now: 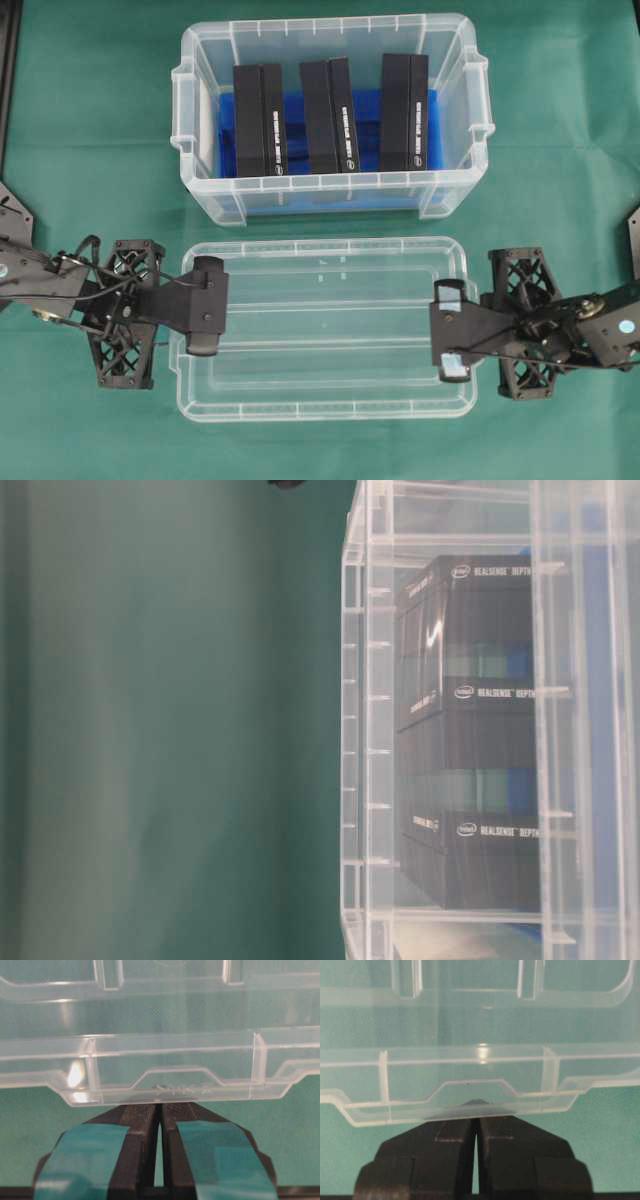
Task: Clamp the lid of the box with both arms, then lift and open it.
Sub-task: 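Open both grippers and withdraw them sideways from the lid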
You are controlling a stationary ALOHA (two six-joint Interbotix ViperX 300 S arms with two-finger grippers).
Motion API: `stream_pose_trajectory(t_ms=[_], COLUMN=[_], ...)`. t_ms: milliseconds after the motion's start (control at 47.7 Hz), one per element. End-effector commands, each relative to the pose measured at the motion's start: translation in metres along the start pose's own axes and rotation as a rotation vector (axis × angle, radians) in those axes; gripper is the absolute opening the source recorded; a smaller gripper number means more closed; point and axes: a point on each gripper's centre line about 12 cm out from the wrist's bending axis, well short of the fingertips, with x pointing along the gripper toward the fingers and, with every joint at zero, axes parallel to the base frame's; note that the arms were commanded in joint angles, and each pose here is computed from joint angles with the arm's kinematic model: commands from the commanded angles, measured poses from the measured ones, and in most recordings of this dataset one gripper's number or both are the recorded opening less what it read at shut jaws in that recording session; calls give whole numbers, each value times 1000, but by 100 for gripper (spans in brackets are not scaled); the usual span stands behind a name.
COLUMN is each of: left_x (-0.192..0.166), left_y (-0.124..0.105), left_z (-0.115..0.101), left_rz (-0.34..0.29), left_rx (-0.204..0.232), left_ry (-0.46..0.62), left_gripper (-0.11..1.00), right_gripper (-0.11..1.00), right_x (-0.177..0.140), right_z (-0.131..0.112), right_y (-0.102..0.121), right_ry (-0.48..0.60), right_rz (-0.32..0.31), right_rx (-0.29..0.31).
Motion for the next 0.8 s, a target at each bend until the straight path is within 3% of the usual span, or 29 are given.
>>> stream_pose_trajectory(t_ms=[0,168,378,776], left_x=[-15,-19,-26,-30], left_y=[-3,-1,-2,-4], left_z=[5,-20,-45,-42], left_rz=[-25,-33,-48,-57], left_rx=[2,-43,-69,-71], left_ry=[-87,-75,-73,-91], left_gripper=[1,1,1,1], right_gripper=[0,0,0,0], right_x=[-16,-22,-30,-35], right_z=[5,-13,-40,-41], right_y=[0,-2,-10,-12], right_ry=[-53,-53,-56,-78], right_rz=[23,34,48,57], right_rx=[2,-22,-51,-52])
